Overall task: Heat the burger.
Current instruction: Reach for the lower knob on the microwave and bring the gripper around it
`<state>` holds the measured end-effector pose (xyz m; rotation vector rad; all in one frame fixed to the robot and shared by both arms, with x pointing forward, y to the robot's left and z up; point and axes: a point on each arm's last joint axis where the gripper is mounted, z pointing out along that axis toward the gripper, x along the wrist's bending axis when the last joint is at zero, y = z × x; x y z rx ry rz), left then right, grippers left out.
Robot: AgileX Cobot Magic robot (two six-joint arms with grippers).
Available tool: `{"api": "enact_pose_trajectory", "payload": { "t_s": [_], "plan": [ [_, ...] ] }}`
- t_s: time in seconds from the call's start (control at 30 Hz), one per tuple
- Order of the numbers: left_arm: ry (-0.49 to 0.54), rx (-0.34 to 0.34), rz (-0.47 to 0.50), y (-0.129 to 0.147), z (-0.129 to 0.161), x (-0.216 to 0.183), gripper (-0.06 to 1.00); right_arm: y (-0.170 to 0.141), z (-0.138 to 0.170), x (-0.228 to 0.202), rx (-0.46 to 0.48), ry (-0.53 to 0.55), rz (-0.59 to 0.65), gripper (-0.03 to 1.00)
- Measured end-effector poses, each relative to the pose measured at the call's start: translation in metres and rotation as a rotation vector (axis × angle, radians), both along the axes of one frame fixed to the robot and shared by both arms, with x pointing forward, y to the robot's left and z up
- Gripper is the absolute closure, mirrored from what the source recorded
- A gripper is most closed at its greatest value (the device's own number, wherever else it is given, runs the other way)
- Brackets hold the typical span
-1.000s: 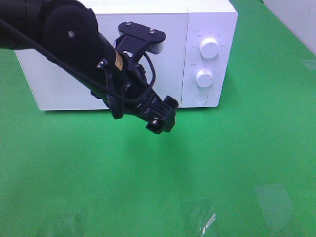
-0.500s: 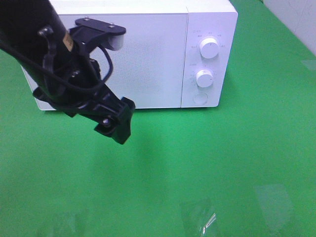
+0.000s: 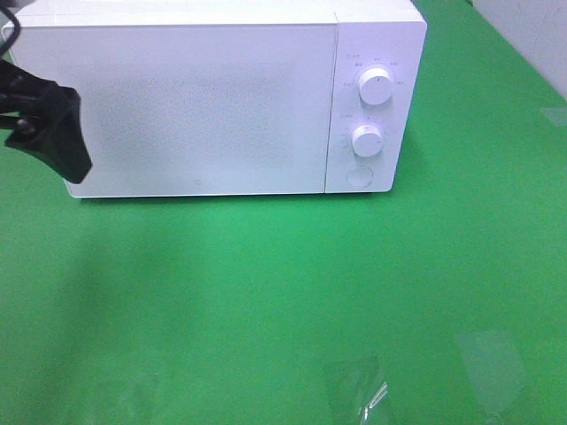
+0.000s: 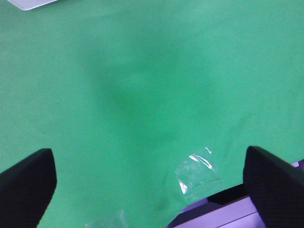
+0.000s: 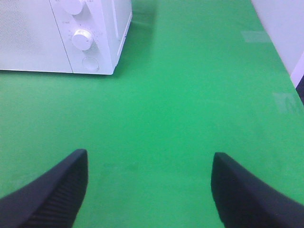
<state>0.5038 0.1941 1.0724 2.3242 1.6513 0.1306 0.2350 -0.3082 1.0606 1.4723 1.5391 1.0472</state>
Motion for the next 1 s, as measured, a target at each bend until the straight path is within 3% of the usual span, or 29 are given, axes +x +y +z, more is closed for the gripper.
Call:
{"api": "enact_pose_trajectory", "payload": {
  "t_s": [0.23, 0.47, 0.67, 1.0],
  "plan": [
    [-0.020, -0.016, 0.107, 0.044, 0.020, -0.007, -0.05, 0.000, 0.000, 0.000, 0.000, 0.000, 0.000, 0.25],
    [-0.049, -0.022, 0.145, 0.058, 0.028, -0.024, -0.05, 0.000, 0.000, 0.000, 0.000, 0.000, 0.000, 0.25],
    [-0.015, -0.063, 0.154, 0.060, 0.010, -0.063, -0.05, 0.000, 0.000, 0.000, 0.000, 0.000, 0.000, 0.25],
    [-0.032, -0.067, 0.154, 0.069, -0.017, -0.120, -0.05, 0.000, 0.000, 0.000, 0.000, 0.000, 0.000, 0.25]
  ]
}}
